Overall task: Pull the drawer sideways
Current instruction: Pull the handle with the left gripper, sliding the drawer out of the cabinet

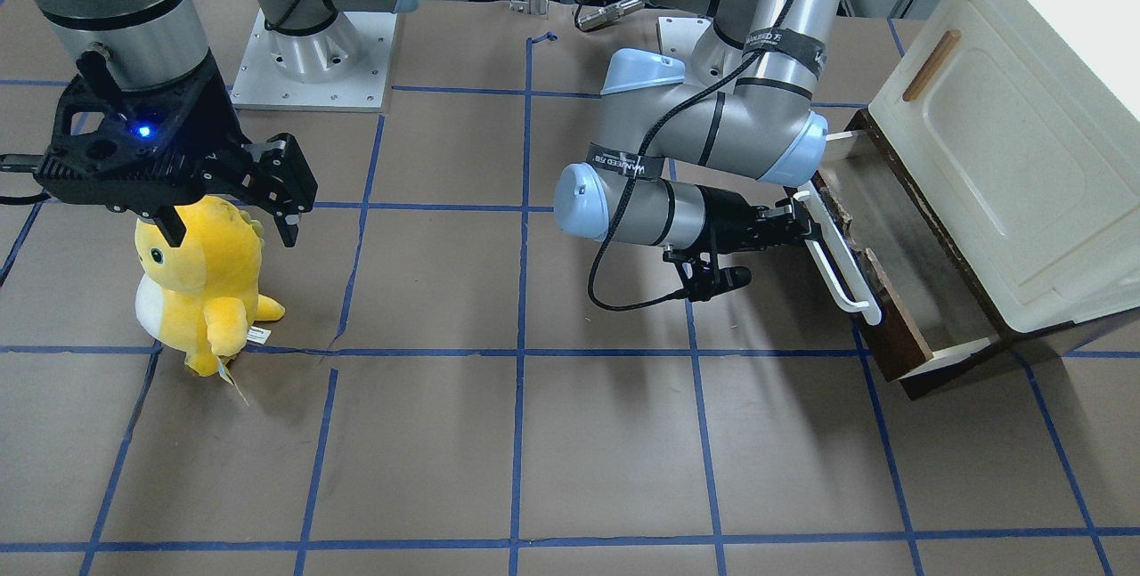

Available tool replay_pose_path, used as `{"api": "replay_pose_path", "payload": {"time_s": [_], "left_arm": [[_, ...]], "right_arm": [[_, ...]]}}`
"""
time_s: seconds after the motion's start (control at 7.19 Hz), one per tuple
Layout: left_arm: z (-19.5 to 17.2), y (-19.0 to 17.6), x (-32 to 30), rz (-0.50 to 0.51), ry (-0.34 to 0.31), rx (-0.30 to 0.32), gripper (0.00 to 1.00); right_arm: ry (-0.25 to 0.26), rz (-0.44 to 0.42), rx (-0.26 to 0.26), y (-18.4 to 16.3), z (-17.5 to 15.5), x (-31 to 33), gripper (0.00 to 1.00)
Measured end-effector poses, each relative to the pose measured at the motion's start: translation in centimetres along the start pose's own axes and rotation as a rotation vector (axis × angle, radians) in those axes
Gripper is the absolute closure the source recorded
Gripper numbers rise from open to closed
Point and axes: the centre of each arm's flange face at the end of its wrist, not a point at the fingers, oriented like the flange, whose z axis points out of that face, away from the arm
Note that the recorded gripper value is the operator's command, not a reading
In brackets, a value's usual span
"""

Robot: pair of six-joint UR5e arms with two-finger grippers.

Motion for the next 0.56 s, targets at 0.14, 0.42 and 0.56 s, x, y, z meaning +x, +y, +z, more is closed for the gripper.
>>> {"api": "replay_pose_path", "payload": {"time_s": [0.14,0.42,0.56], "left_arm": [[-0.38,0.13,0.19,0.001,-0.001,0.008,0.95],[-0.92,0.32,0.45,0.002,-0.004,0.021,0.95],[-1.12,0.41,0.59,0.004,-0.005,0.026,0.95]], "right_arm": [[0.0,0.0,0.0,0.0,0.0,0.0,0.0],[0.0,0.0,0.0,0.0,0.0,0.0,0.0],[0.0,0.0,0.0,0.0,0.0,0.0,0.0]]}}
